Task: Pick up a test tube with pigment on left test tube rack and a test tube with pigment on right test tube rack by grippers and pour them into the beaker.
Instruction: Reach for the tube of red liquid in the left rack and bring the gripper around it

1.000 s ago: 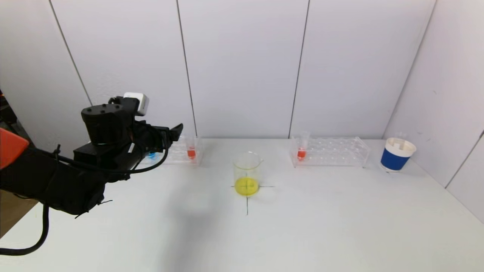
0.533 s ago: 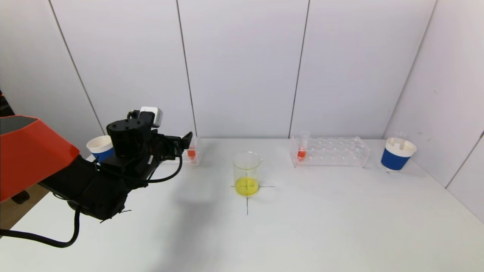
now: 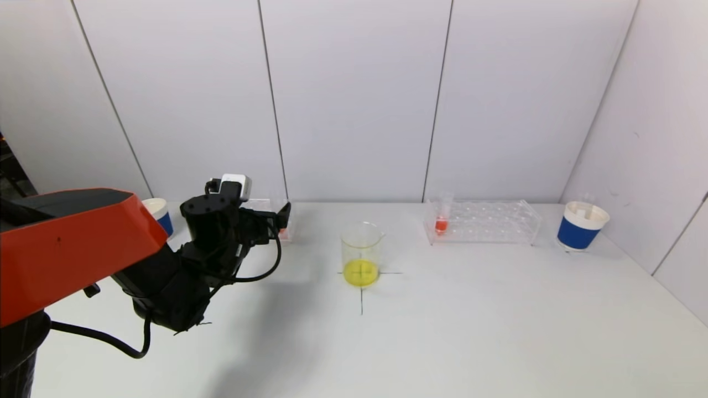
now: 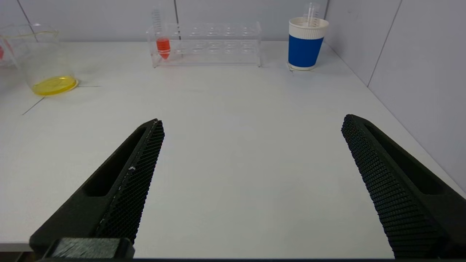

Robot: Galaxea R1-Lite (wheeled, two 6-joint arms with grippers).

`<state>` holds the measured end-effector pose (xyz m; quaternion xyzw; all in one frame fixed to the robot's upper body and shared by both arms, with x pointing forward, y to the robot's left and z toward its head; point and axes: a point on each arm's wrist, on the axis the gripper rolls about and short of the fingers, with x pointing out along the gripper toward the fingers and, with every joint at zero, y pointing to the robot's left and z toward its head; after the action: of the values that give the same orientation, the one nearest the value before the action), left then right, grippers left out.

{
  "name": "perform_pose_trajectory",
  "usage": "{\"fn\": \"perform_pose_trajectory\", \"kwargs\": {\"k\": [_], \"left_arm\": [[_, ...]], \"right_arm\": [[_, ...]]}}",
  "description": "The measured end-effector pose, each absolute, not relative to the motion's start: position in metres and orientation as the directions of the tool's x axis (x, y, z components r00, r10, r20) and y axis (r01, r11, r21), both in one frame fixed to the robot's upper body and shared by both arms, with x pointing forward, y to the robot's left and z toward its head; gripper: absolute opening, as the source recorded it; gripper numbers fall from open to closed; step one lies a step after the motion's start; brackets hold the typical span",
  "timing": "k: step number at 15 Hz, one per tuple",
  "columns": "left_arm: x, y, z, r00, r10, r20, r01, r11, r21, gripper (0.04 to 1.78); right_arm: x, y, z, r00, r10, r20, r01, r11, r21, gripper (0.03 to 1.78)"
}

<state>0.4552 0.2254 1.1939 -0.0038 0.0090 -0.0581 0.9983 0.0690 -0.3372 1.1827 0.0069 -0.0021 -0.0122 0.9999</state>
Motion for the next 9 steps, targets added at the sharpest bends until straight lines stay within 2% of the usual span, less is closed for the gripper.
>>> {"fn": "perform_pose_trajectory", "kwargs": {"k": [9], "left_arm": [[0.469, 0.221, 1.172, 0.994, -0.105, -0.011, 0.105, 0.994, -0.011, 1.77]], "right_arm": [[0.069, -0.337, 1.183, 1.0, -0.024, 0.003, 0.024, 1.0, 0.013, 1.77]]}}
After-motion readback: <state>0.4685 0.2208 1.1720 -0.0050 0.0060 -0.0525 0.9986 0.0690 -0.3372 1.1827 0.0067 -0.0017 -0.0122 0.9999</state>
